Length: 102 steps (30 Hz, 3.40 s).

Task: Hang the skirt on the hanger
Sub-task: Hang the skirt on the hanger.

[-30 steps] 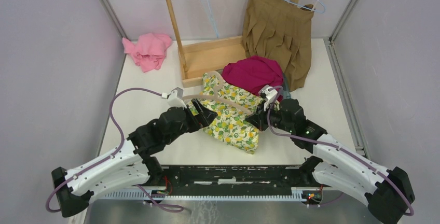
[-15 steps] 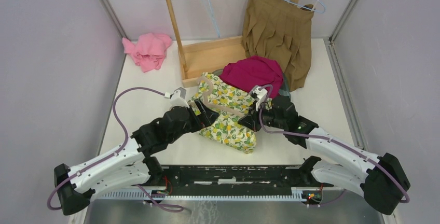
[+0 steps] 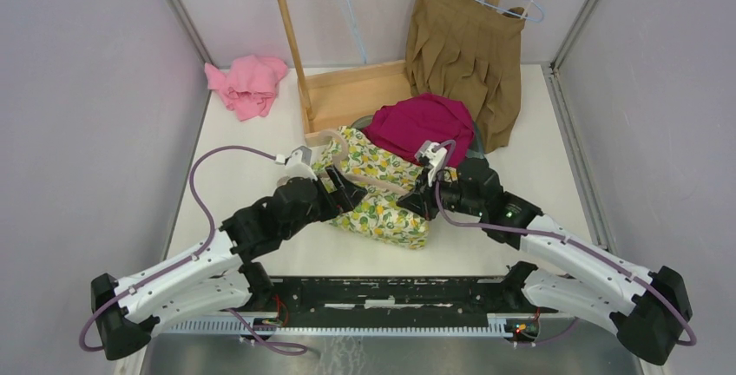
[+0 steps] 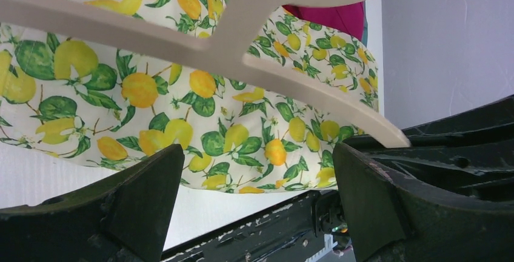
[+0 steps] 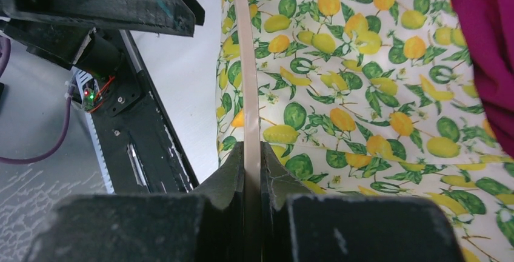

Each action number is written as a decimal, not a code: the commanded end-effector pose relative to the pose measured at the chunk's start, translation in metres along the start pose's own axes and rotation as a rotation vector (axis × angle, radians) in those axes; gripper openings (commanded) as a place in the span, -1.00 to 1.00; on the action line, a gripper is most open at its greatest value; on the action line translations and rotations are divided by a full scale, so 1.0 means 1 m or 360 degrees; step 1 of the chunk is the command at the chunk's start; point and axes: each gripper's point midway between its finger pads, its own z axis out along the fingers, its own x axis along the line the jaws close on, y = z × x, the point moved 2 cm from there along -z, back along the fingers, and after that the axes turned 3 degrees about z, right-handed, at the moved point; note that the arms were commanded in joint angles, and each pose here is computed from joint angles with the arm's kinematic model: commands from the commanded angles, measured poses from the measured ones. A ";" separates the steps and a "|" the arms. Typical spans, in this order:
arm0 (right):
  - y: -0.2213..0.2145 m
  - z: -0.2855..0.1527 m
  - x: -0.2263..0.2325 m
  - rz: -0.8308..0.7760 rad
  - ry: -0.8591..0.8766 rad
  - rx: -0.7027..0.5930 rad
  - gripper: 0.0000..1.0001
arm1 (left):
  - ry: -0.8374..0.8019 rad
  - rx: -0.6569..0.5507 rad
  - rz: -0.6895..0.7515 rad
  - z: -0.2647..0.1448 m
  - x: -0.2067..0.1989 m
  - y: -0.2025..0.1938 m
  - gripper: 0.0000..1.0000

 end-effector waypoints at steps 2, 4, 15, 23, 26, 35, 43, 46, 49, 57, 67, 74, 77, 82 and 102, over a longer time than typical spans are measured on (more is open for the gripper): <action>0.074 -0.021 0.019 -0.0157 0.0005 -0.0358 -0.97 | -0.0094 -0.0092 -0.0001 -0.007 -0.016 0.018 0.99; 0.085 -0.026 0.021 -0.0179 -0.0010 -0.0402 -0.97 | -0.0109 -0.0124 -0.0002 -0.012 -0.018 0.024 0.99; 0.125 -0.042 0.016 -0.0249 -0.0182 -0.0526 -0.97 | -0.0115 -0.0303 0.0068 -0.047 -0.027 0.063 0.98; 0.116 -0.046 0.001 -0.0253 -0.0320 -0.0490 -0.97 | 0.0072 -0.0283 -0.0043 -0.024 0.018 0.033 0.99; 0.115 -0.049 -0.004 -0.0247 -0.0379 -0.0491 -0.98 | 0.0020 -0.0310 -0.0186 -0.012 0.034 0.017 0.99; 0.111 -0.052 -0.015 -0.0232 -0.0487 -0.0482 -0.97 | -0.0070 -0.0489 -0.0448 0.010 0.069 -0.001 0.69; 0.120 -0.065 -0.011 -0.0205 -0.0502 -0.0551 -0.98 | -0.0292 -0.0660 -0.0592 0.021 0.064 0.012 0.99; 0.125 -0.072 -0.006 -0.0200 -0.0490 -0.0581 -0.97 | -0.0288 -0.0686 -0.0585 0.028 0.067 0.019 0.99; 0.130 -0.076 -0.001 -0.0196 -0.0466 -0.0609 -0.98 | -0.0273 -0.0654 -0.0596 0.040 0.069 0.028 0.99; 0.142 -0.082 0.006 -0.0204 -0.0440 -0.0647 -0.98 | -0.0470 -0.0736 -0.0798 0.050 0.061 0.051 0.98; 0.156 -0.087 0.013 -0.0216 -0.0415 -0.0692 -0.98 | -0.0568 -0.0941 -0.0867 0.035 0.054 0.076 0.99; 0.168 -0.090 0.021 -0.0223 -0.0368 -0.0723 -0.97 | -0.0530 -0.0937 -0.0861 0.045 0.061 0.071 0.99; 0.169 -0.090 0.022 -0.0223 -0.0368 -0.0723 -0.97 | -0.0540 -0.0958 -0.0841 0.050 0.059 0.074 0.99; 0.172 -0.094 0.023 -0.0226 -0.0377 -0.0726 -0.97 | -0.0581 -0.1004 -0.0848 0.056 0.058 0.077 0.99; 0.177 -0.109 0.030 -0.0226 -0.0373 -0.0759 -0.97 | -0.0900 -0.1132 -0.0725 0.054 0.014 0.103 0.99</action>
